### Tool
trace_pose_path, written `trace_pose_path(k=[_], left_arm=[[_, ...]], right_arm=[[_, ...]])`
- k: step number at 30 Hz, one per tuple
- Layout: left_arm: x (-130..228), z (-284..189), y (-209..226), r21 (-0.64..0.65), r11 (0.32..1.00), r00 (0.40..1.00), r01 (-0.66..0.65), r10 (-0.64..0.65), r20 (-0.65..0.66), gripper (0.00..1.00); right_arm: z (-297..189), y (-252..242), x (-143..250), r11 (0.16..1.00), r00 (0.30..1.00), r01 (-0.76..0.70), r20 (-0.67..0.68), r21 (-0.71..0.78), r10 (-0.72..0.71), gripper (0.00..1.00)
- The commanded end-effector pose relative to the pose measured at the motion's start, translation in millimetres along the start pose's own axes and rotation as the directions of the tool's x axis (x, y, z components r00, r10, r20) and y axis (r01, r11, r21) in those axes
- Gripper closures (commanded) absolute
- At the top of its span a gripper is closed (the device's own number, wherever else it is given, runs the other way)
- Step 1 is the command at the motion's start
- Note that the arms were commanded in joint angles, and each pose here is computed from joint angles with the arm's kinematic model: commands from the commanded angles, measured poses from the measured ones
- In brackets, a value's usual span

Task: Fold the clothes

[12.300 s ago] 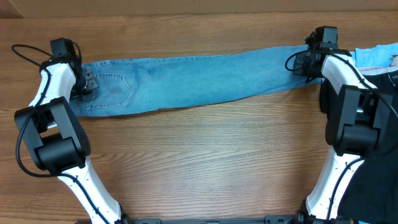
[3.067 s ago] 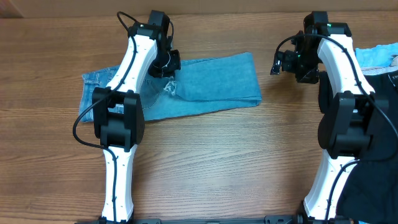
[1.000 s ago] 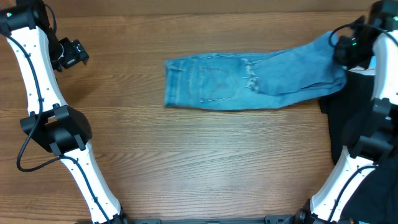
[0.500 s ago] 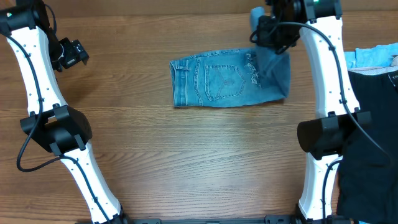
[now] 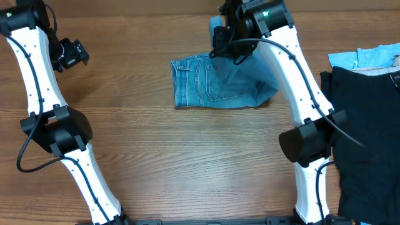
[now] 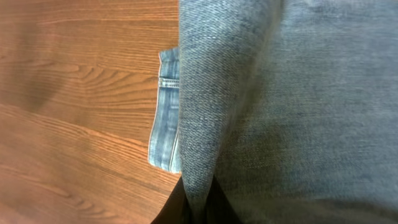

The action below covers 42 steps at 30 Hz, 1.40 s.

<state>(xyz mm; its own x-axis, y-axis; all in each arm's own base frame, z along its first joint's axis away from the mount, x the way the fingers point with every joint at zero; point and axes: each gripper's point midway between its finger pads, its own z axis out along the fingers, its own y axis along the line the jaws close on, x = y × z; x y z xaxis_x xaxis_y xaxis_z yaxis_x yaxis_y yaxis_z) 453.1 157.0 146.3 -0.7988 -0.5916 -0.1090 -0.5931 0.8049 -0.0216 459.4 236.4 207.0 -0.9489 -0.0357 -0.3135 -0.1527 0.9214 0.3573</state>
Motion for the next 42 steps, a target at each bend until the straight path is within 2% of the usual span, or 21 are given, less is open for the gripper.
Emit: trace_pose_path(k=[1, 11, 25, 31, 33, 34, 35, 36, 37, 39, 42], left_arm=[[-3.7, -5.9, 1.9, 0.000, 1.000, 1.000, -0.014, 0.014, 0.023, 0.00], [-3.6, -5.9, 1.9, 0.000, 1.000, 1.000, -0.014, 0.014, 0.023, 0.00], [-3.6, -6.1, 1.9, 0.000, 1.000, 1.000, -0.014, 0.014, 0.023, 0.00], [-3.6, -6.1, 1.9, 0.000, 1.000, 1.000, -0.014, 0.014, 0.023, 0.00], [-3.7, -6.1, 1.9, 0.000, 1.000, 1.000, -0.014, 0.014, 0.023, 0.00], [-3.7, -6.1, 1.9, 0.000, 1.000, 1.000, -0.014, 0.014, 0.023, 0.00], [-3.6, -5.9, 1.8, 0.000, 1.000, 1.000, -0.014, 0.014, 0.023, 0.00], [-3.6, -6.1, 1.9, 0.000, 1.000, 1.000, -0.014, 0.014, 0.023, 0.00], [-3.5, -5.9, 1.8, 0.000, 1.000, 1.000, -0.015, 0.015, 0.022, 0.00], [-3.6, -6.1, 1.9, 0.000, 1.000, 1.000, -0.014, 0.014, 0.023, 0.00], [-3.6, -6.1, 1.9, 0.000, 1.000, 1.000, -0.014, 0.014, 0.023, 0.00]], right_arm=[[11.5, 16.4, 8.3, 1.000, 1.000, 0.002, -0.008, -0.019, -0.002, 0.96], [41.0, 62.7, 19.5, 0.996, 0.999, 0.036, 0.008, -0.081, -0.035, 0.96], [46.6, 81.1, 21.1, 0.992, 0.997, 0.080, 0.031, -0.096, -0.077, 0.96], [83.7, 73.5, 30.1, 0.995, 0.997, 0.070, -0.028, -0.074, -0.072, 0.95], [85.9, 83.7, 27.5, 0.992, 0.996, 0.090, -0.004, -0.092, -0.091, 0.87], [86.5, 90.5, 27.8, 0.990, 0.995, 0.102, 0.006, -0.102, -0.102, 0.65], [87.0, 94.5, 28.6, 0.988, 0.994, 0.110, 0.009, -0.107, -0.110, 0.39], [87.0, 97.5, 29.2, 0.987, 0.993, 0.116, 0.011, -0.115, -0.116, 0.27], [74.5, 118.8, 29.9, 0.939, 0.968, 0.249, 0.030, -0.237, -0.249, 0.21], [46.0, 125.1, 15.9, 0.913, 0.956, 0.292, 0.086, -0.283, -0.280, 0.18], [-29.9, 57.3, -34.8, 0.974, 0.958, 0.203, 0.224, -0.098, -0.177, 0.23]])
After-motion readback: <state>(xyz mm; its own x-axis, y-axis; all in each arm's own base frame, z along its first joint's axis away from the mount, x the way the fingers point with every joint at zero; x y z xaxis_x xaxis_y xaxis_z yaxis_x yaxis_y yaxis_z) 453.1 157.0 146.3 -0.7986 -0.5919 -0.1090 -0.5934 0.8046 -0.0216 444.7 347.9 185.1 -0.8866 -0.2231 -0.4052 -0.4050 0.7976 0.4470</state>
